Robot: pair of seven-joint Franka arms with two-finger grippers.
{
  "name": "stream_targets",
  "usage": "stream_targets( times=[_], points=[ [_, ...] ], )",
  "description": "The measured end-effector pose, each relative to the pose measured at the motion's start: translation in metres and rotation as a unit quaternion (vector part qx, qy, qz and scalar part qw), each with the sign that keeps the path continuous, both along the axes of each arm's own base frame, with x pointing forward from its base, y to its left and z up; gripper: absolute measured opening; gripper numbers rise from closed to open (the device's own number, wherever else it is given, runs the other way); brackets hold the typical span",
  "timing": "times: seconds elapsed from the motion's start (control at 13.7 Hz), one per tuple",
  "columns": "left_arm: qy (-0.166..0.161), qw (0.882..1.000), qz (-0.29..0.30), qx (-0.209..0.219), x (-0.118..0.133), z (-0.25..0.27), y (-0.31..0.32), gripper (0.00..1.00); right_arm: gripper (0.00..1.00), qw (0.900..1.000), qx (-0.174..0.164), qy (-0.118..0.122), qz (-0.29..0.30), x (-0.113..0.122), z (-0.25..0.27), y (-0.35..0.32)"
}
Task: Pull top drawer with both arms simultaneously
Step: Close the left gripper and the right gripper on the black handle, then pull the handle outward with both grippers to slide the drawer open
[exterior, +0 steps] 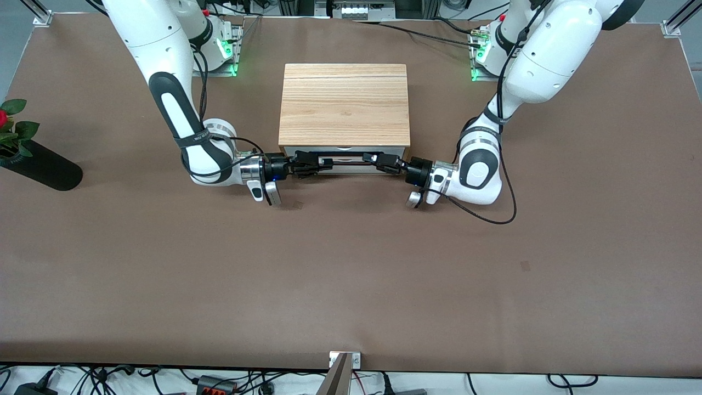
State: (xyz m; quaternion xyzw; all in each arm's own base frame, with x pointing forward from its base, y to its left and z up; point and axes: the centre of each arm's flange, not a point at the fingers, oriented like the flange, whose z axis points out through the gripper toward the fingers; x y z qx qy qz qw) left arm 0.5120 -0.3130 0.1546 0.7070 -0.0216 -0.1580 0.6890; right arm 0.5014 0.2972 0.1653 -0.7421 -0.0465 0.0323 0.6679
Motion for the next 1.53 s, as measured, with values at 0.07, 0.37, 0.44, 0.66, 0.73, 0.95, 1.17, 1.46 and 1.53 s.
stream_targets(
  times=[0.07,0.37,0.44,0.66,0.73,0.95,1.17,1.46,1.53],
  points=[
    [0.001,1.000,0.001,-0.001,0.000,0.000,-0.001,0.19,0.19,1.000,0.000,0.000,0.000,0.000,0.000,0.000],
    [0.000,1.000,0.002,-0.001,0.001,0.001,-0.002,0.19,0.19,1.000,0.000,0.000,-0.001,0.000,0.000,0.000],
    [0.000,1.000,0.003,0.000,0.002,0.002,-0.002,0.19,0.19,1.000,0.001,0.000,-0.002,0.001,0.000,-0.001],
    [-0.001,1.000,0.003,0.001,0.004,0.003,-0.002,0.19,0.19,1.000,0.000,-0.002,-0.002,0.002,0.001,-0.001],
    [-0.002,1.000,0.004,0.001,0.006,0.003,-0.002,0.19,0.19,1.000,0.000,-0.003,-0.003,0.004,0.001,-0.001],
    [-0.012,1.000,0.011,0.003,0.018,0.007,-0.001,0.19,0.19,1.000,-0.003,-0.009,-0.008,0.017,0.006,0.000],
    [-0.021,1.000,0.019,0.005,0.030,0.008,0.002,0.19,0.19,1.000,-0.006,-0.007,-0.011,0.032,0.007,0.003],
    [-0.036,0.999,0.037,0.014,0.054,0.013,0.007,0.19,0.19,1.000,-0.006,-0.012,-0.019,0.062,0.007,0.007],
    [-0.036,0.998,0.041,0.017,0.060,0.015,0.007,0.19,0.19,1.000,-0.006,-0.015,-0.021,0.069,0.008,0.007]
  ],
)
